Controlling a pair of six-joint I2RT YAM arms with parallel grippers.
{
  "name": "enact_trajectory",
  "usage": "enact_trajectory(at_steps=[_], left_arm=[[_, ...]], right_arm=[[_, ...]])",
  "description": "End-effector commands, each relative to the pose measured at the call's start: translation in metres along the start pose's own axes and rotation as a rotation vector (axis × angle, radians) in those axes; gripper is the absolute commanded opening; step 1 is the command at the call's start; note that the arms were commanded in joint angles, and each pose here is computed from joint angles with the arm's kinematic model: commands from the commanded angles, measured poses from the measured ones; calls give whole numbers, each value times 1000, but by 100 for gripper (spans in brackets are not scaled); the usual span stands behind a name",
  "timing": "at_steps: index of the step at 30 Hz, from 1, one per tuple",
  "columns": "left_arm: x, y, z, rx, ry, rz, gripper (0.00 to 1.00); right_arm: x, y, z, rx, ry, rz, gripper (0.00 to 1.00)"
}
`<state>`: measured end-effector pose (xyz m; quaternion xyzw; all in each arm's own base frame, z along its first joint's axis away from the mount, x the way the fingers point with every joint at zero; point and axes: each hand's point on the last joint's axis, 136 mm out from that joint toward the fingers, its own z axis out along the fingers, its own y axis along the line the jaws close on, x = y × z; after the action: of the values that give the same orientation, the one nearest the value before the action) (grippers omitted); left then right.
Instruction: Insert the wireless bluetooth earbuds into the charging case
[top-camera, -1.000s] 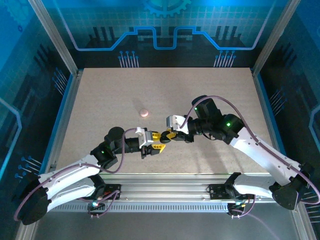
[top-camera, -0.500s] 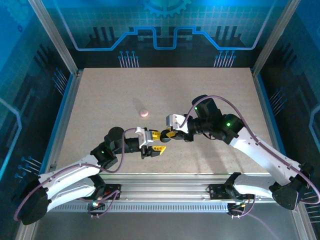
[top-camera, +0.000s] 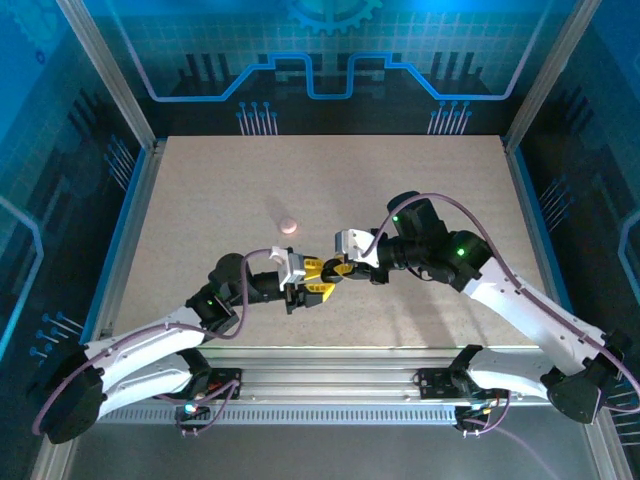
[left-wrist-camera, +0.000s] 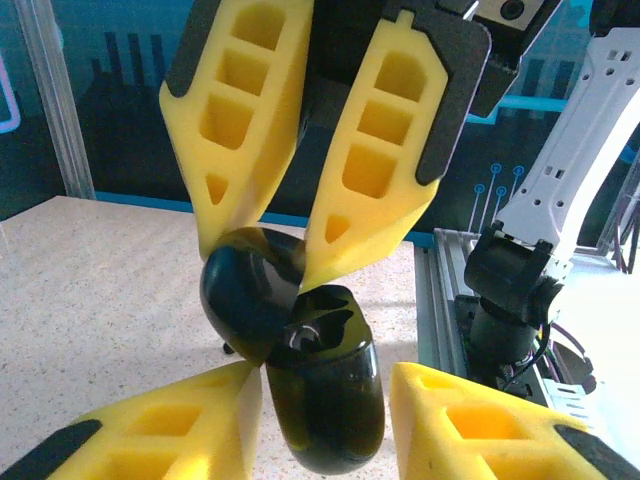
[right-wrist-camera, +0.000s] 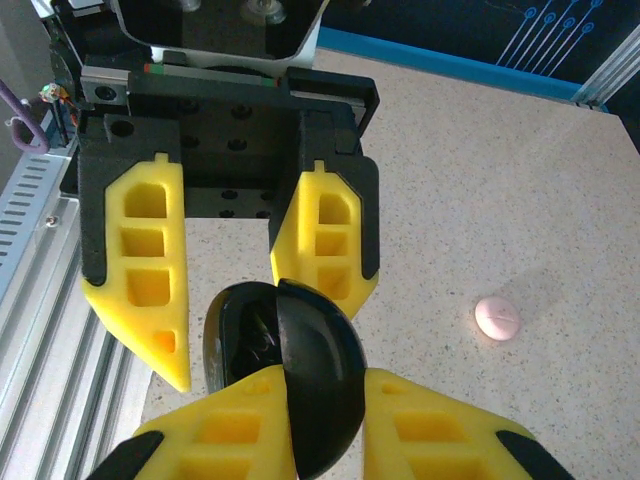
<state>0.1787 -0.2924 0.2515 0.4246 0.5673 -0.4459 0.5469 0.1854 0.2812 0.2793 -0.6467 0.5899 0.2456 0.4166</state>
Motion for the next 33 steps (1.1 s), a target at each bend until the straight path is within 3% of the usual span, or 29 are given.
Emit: enact_trajectory(at_steps=[1, 10, 14, 22, 33], left_arm=[[-7, -2, 0, 11, -26, 13, 32], [-9, -5, 0, 28, -18, 31, 17], [-7, -7, 0, 40, -3, 45, 15], [-2, -10, -2, 51, 24, 65, 14], [4, -2, -5, -3, 9, 53, 13]], right_arm=[[-5, -2, -5, 20, -29, 0, 19], [-3, -1, -5, 18, -28, 3, 20], [-3, -3, -5, 31, -20, 15, 22], [-4, -16, -7, 75, -12, 61, 38], [-10, -18, -16, 77, -50, 93, 44]])
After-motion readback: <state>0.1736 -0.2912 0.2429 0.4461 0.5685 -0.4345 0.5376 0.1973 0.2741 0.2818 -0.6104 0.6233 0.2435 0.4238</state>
